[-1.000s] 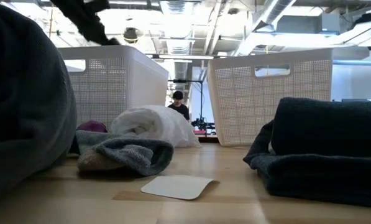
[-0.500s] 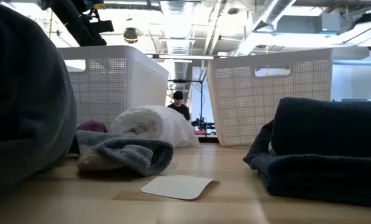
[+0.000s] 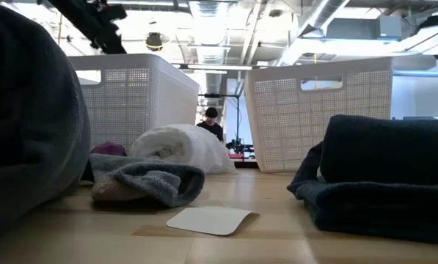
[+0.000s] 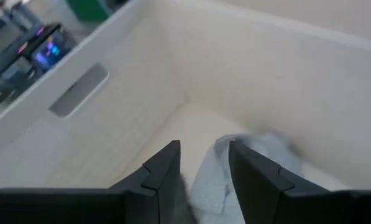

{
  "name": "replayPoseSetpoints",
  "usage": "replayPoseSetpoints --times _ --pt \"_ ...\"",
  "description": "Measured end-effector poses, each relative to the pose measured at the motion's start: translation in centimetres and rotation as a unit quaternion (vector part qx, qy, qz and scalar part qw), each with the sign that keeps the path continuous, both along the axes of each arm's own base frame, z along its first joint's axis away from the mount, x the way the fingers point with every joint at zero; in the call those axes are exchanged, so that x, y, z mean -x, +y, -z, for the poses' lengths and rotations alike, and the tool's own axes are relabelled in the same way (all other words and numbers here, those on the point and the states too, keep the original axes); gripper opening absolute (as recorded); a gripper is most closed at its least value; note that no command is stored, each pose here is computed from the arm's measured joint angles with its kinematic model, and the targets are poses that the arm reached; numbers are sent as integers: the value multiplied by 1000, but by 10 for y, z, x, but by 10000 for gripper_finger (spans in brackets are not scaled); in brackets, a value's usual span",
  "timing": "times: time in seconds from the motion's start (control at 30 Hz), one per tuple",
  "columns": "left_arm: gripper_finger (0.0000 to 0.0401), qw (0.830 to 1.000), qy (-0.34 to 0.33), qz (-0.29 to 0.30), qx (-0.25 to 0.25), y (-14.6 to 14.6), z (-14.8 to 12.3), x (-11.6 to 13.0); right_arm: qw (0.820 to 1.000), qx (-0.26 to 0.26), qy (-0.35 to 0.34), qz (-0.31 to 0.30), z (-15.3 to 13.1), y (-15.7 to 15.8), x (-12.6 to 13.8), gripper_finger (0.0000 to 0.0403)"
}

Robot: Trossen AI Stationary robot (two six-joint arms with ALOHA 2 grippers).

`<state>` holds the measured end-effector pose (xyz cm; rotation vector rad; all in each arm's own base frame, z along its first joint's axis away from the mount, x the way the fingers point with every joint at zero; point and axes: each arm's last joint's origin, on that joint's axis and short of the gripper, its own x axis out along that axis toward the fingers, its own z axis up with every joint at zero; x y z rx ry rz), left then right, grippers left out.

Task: Sort clothes
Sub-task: Put the rolled dark blue pants into the left white bin

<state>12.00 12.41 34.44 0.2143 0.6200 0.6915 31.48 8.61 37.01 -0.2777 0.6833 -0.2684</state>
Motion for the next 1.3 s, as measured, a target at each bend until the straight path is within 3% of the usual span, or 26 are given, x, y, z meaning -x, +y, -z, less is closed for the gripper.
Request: replayPoseSetpoints --times 0.23,0.43,0.63,0.9,1.07,1.3 --pt "132 993 -63 100 -8 -26 -15 17 1000 -1 -3 0 0 0 0 157" --pt "132 979 -79 186 0 -50 -18 27 1000 -6 -4 1 0 2 0 157" --pt "132 949 -100 298 23 -72 -19 32 1000 -12 -5 -2 0 4 1 157" --pt "132 905 -99 406 79 -94 -15 34 1000 -20 -8 3 0 4 1 157" --pt "132 883 -83 447 119 -104 -7 30 1000 -25 -10 7 0 4 1 157" --pt "132 867 -59 470 154 -110 11 24 999 -49 -9 -7 4 8 -4 157"
